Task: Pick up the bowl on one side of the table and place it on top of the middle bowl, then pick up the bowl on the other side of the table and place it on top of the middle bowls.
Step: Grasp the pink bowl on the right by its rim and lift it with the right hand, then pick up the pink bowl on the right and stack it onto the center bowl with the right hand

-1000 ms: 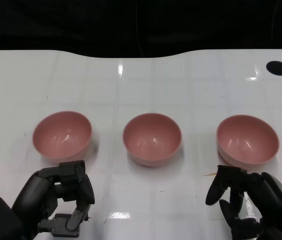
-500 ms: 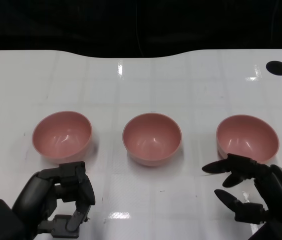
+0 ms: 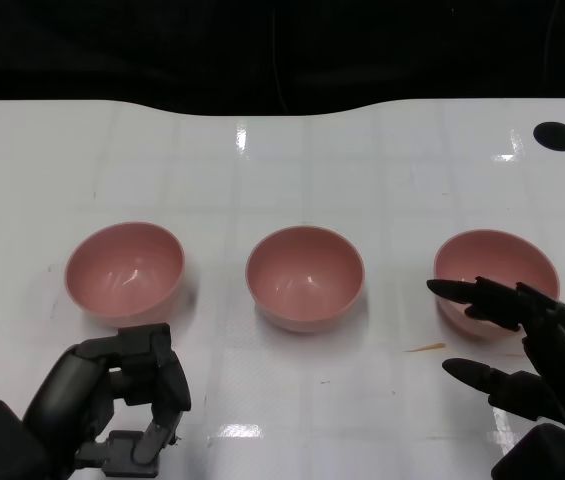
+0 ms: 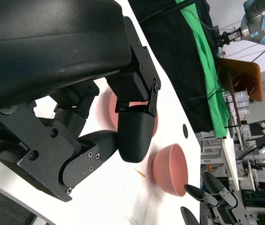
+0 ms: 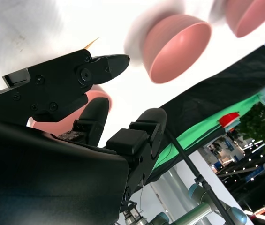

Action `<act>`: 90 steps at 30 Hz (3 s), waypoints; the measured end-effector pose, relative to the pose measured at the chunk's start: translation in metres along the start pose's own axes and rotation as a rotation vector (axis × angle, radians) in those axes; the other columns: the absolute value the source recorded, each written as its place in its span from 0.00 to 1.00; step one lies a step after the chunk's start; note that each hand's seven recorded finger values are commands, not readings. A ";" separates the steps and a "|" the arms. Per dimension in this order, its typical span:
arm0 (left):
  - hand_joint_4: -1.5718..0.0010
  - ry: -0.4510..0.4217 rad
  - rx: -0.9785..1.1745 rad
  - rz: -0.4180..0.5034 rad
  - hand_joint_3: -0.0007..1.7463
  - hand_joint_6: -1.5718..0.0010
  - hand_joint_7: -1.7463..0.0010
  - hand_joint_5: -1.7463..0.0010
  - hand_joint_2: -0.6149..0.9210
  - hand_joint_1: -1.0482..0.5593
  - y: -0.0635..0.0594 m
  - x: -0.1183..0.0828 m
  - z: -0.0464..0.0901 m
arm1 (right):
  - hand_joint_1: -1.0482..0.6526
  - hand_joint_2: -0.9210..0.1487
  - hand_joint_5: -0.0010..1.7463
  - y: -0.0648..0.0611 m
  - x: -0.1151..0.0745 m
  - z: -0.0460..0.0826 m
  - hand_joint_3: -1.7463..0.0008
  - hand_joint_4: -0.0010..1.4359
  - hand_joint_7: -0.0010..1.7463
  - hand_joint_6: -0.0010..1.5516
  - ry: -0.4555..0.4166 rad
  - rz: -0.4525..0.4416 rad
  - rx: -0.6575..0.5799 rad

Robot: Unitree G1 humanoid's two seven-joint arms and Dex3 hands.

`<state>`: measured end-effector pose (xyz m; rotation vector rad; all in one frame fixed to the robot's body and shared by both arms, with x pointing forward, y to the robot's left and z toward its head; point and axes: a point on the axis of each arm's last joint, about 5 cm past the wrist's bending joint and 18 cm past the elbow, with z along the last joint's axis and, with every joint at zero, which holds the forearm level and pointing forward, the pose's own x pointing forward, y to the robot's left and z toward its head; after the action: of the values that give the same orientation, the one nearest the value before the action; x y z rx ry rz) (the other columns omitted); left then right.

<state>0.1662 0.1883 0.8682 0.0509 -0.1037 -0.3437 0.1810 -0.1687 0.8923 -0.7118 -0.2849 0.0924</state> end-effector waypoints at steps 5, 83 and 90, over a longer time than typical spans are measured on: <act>0.47 0.002 -0.003 0.000 0.73 0.48 0.14 0.03 0.69 0.51 0.000 0.000 0.001 | 0.39 0.08 0.38 -0.006 0.005 0.003 0.99 0.13 0.05 0.26 0.025 0.005 -0.068; 0.46 -0.005 0.005 0.017 0.74 0.48 0.14 0.04 0.65 0.51 -0.003 -0.001 0.008 | 0.52 0.41 1.00 0.033 0.063 -0.051 0.46 0.65 0.90 0.48 -0.007 0.074 -0.645; 0.46 -0.010 0.004 0.018 0.74 0.48 0.14 0.04 0.66 0.52 -0.003 -0.001 0.009 | 0.53 0.36 1.00 0.028 0.072 -0.036 0.48 0.65 0.95 0.45 -0.049 0.071 -0.588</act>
<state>0.1636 0.1856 0.8764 0.0525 -0.1142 -0.3262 0.2610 -0.1571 0.8643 -1.3050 -0.3370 0.0939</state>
